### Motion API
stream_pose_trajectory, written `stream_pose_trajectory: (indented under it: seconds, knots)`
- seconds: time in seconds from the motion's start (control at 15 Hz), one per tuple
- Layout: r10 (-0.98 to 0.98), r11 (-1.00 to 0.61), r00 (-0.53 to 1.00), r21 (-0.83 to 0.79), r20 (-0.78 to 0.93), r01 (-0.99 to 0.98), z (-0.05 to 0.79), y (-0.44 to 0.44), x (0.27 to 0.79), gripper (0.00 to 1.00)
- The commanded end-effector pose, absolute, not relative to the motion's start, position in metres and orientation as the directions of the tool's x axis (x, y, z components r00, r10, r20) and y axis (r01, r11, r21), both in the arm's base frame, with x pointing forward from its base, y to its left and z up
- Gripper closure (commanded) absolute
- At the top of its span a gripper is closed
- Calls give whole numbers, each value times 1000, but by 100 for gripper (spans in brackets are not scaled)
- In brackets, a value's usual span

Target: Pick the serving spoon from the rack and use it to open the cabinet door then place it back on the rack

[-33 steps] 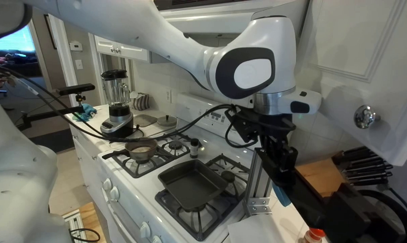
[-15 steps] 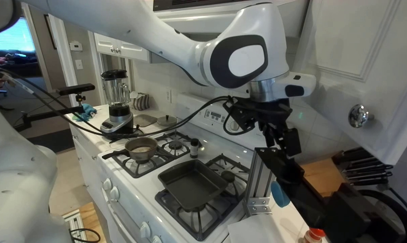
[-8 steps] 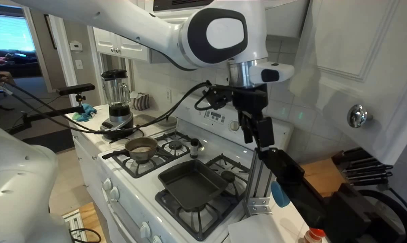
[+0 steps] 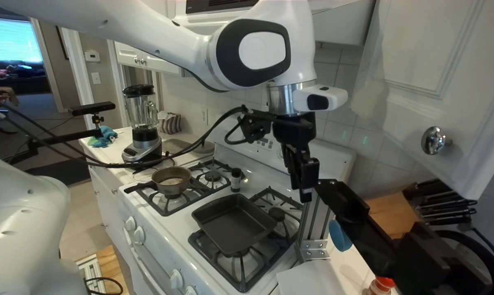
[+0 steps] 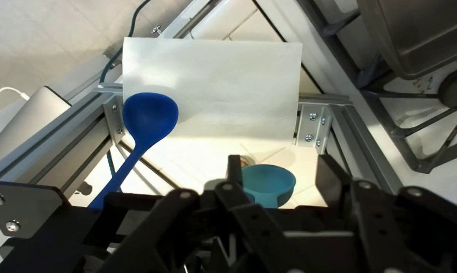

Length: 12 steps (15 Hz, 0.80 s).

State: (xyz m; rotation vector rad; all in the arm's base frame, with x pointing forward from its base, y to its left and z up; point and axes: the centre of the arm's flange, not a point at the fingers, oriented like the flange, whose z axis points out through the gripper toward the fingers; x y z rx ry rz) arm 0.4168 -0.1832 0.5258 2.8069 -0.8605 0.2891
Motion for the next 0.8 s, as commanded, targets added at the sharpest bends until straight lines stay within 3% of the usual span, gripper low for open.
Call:
stream_pose_trajectory:
  seconds: [0.0, 0.2, 0.27, 0.73]
  knots:
    - [-511, -816, 794, 104, 329, -568, 505, -186, 409, 75]
    - [-489, -825, 772, 73, 406, -560, 490, -192, 413, 96]
    - [-485, -826, 763, 62, 428, -560, 486, -194, 414, 99]
    - [-448, -824, 707, 54, 547, -564, 477, -206, 412, 100]
